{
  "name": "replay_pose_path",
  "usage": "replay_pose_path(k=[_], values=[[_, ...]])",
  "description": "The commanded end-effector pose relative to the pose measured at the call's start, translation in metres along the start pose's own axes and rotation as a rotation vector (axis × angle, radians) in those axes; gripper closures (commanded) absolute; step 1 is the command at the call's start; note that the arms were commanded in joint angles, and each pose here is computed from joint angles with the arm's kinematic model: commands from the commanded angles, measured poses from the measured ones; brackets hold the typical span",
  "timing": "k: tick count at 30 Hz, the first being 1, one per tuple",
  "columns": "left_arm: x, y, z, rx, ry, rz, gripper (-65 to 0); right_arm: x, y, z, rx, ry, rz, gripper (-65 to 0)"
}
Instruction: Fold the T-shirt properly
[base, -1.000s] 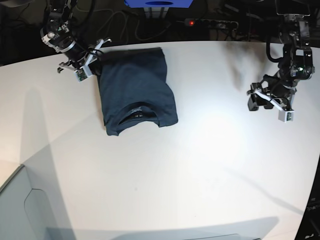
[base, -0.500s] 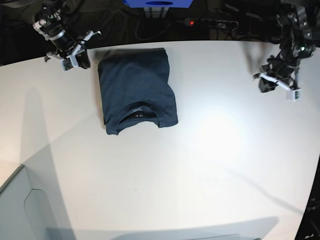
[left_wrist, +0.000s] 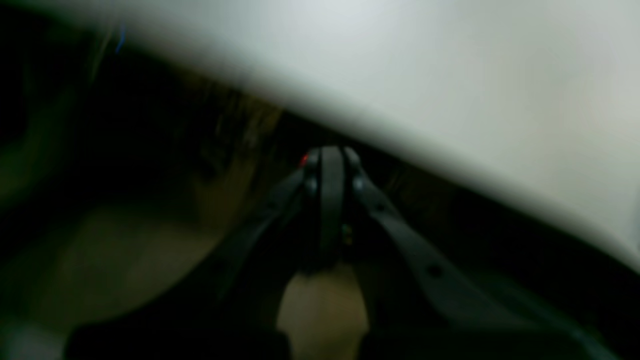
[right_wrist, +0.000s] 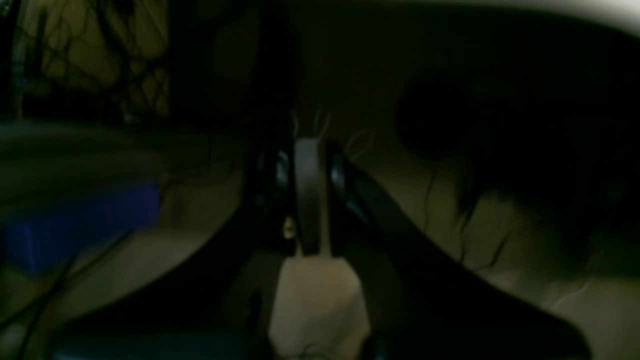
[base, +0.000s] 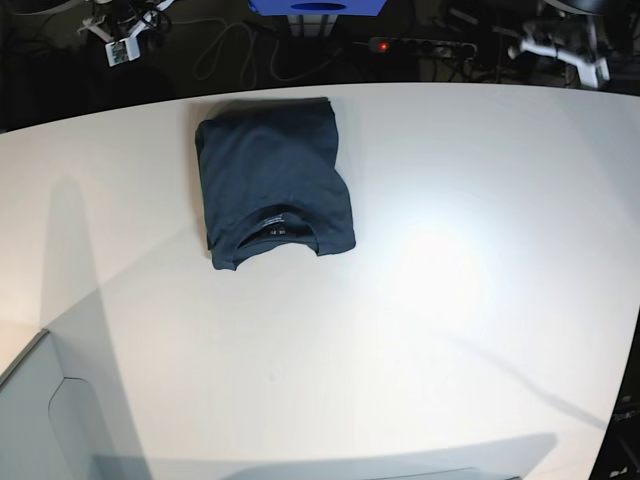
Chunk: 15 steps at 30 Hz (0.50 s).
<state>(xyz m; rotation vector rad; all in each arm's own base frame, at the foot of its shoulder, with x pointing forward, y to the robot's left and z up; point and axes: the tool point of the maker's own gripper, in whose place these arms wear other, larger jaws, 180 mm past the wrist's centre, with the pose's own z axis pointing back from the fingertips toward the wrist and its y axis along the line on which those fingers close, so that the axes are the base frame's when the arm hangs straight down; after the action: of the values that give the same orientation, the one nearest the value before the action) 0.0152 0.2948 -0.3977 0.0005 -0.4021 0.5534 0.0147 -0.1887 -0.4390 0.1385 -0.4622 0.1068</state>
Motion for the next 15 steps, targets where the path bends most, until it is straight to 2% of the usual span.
replay_pose_path(k=[1, 5, 9, 13, 15], values=[[-0.015, 0.005, 0.001, 0.005, 0.042, -0.001, 0.0, -0.008, 0.002, 0.000, 0.022, 0.008, -0.016, 0.0], [-0.077, 0.032, -0.017, 0.104, 0.197, -0.055, 0.0, -0.054, 0.005, -0.024, 0.080, 0.114, -0.110, 0.0], [-0.132, 0.038, -0.059, 0.131, 0.233, -0.192, 0.0, -0.094, 0.018, -0.059, 0.177, 0.221, -0.202, 0.0], [-0.170, 0.037, -0.095, 0.125, 0.238, -0.270, 0.0, -0.103, 0.041, -0.089, 0.284, 0.206, -0.246, 0.0], [-0.191, 0.037, -0.115, 0.131, 0.289, -0.276, 0.0, -0.109, 0.053, -0.097, 0.338, 0.198, -0.248, 0.0]])
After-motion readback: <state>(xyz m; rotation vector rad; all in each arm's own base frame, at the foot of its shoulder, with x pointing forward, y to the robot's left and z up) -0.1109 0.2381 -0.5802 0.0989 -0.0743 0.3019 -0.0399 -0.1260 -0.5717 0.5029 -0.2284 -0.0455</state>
